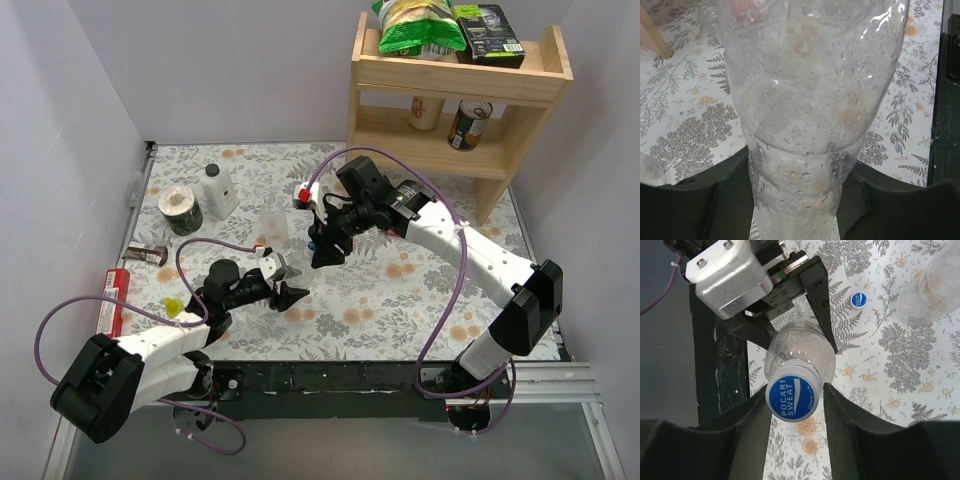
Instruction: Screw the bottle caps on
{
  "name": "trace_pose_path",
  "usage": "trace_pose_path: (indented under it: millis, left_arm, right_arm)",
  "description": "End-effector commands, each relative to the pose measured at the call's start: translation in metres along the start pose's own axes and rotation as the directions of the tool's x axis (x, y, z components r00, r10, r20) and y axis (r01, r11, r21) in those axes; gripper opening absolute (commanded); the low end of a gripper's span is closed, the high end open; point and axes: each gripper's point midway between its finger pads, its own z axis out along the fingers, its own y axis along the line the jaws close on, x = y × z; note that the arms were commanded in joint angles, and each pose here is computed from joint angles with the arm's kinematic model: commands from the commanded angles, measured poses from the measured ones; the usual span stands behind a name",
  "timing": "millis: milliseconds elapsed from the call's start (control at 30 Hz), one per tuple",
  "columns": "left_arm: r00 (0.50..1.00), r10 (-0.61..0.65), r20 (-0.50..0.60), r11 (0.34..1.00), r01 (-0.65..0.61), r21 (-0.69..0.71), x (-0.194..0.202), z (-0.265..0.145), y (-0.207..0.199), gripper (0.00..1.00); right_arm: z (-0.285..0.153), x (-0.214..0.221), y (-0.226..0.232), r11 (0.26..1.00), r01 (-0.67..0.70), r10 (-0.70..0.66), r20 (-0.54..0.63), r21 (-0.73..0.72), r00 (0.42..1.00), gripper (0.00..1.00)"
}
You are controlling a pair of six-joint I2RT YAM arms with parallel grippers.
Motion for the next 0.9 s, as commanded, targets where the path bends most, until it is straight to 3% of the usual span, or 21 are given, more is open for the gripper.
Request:
trace_pose_path:
  millis: [0,100,200,367,533,667,867]
  left_arm:
    - [0.987,0.093,0.128,0.995,-0.096,0.016,-0.041,0.003,-0.001,0.00]
    - [0.988,0.093,0.126,0.995,-0.096,0.019,-0.040,0.003,-0.002,0.00]
    - [0.989,0.089,0.119,0.996,-0.092,0.019,-0.039,0.004,-0.001,0.00]
    - [0.991,0.084,0.108,0.996,-0.088,0.030,-0.035,0.004,-0.003,0.00]
    - [0.994,0.066,0.091,0.997,-0.070,0.040,-0.032,0.004,-0.004,0.00]
    - [0.998,0.050,0.046,0.989,-0.056,0.137,-0.022,0.004,-0.020,0.00]
    - [0.999,0.041,0.008,0.976,-0.042,0.212,-0.018,0.005,-0.029,0.00]
  right_arm:
    - [-0.005,-0.006,0.017,0.997,0.052,-0.051,0.024,-0.049,0.998,0.54]
    - [-0.008,-0.007,0.018,0.997,0.067,-0.066,0.028,-0.045,0.997,0.58]
    - [-0.013,-0.006,0.019,0.995,0.088,-0.088,0.018,-0.036,0.996,0.75]
    - [-0.029,-0.005,0.020,0.992,0.128,-0.128,0.010,0.018,0.992,0.91]
    - [-0.050,-0.011,0.024,0.979,0.200,-0.200,0.002,0.037,0.980,0.92]
    - [-0.070,-0.029,0.025,0.941,0.332,-0.334,0.023,0.062,0.942,0.98]
    - [-0.057,-0.039,0.015,0.925,0.379,-0.380,0.036,0.035,0.924,0.98]
